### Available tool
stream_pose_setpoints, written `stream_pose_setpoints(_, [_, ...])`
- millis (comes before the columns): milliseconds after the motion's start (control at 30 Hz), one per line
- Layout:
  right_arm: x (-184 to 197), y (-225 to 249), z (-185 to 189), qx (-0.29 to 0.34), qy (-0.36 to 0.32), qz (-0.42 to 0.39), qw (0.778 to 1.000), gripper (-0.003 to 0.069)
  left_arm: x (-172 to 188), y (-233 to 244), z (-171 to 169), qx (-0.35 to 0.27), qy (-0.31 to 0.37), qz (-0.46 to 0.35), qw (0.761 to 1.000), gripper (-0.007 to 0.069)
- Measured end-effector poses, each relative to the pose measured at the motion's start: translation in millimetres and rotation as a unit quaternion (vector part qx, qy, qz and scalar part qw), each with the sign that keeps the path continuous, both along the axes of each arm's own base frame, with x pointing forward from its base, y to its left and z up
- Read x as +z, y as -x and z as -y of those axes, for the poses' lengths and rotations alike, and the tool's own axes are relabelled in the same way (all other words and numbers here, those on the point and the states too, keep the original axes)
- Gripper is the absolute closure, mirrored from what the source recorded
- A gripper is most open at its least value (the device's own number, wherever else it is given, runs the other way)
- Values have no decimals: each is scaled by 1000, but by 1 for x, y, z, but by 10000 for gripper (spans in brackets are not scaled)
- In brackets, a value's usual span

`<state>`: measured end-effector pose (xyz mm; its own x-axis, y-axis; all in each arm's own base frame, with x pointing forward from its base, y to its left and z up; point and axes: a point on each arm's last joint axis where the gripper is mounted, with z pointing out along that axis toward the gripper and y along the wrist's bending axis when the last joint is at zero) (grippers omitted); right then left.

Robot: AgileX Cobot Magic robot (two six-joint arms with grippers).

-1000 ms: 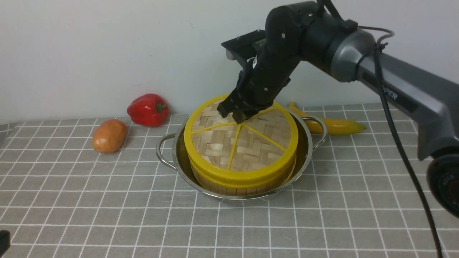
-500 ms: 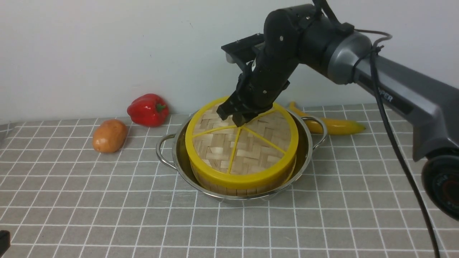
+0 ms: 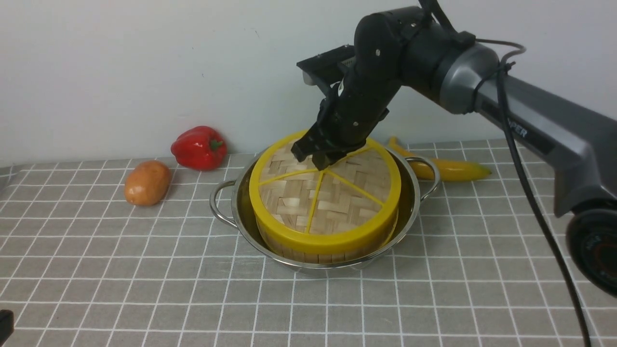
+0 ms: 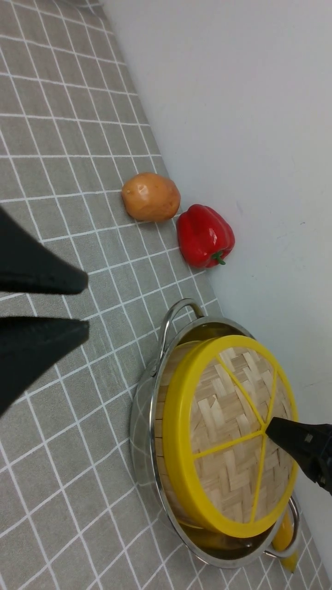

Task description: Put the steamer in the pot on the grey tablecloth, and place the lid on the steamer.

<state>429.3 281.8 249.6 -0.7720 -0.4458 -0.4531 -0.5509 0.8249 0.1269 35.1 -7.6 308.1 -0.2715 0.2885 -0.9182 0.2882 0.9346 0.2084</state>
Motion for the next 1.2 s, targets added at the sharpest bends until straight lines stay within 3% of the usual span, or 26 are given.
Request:
stream_pose_setpoints(300, [-2,-1,-1,0,0,-1,1000,538,0,0,0,0,0,0,1000,550])
stream_pose_setpoints(500, [-2,-1,0,0,0,-2,1000,486,0,0,0,0,0,0,1000,550])
stream_pose_setpoints(733, [-8,-2,1,-1,7,-7,1000,298,0,0,0,0,0,0,1000,550])
stream_pose_setpoints(867, [-2,-1,1,-1,4,-4,1000,242,0,0,0,0,0,0,1000,550])
stream_pose_setpoints(967, [20,5,4,0,-12,11,1000,211,0,0,0,0,0,0,1000,550])
stream_pose_setpoints(1200, [142,47,35,-4,-99,103,990,200,1,0,0,0,0,3,1000,550])
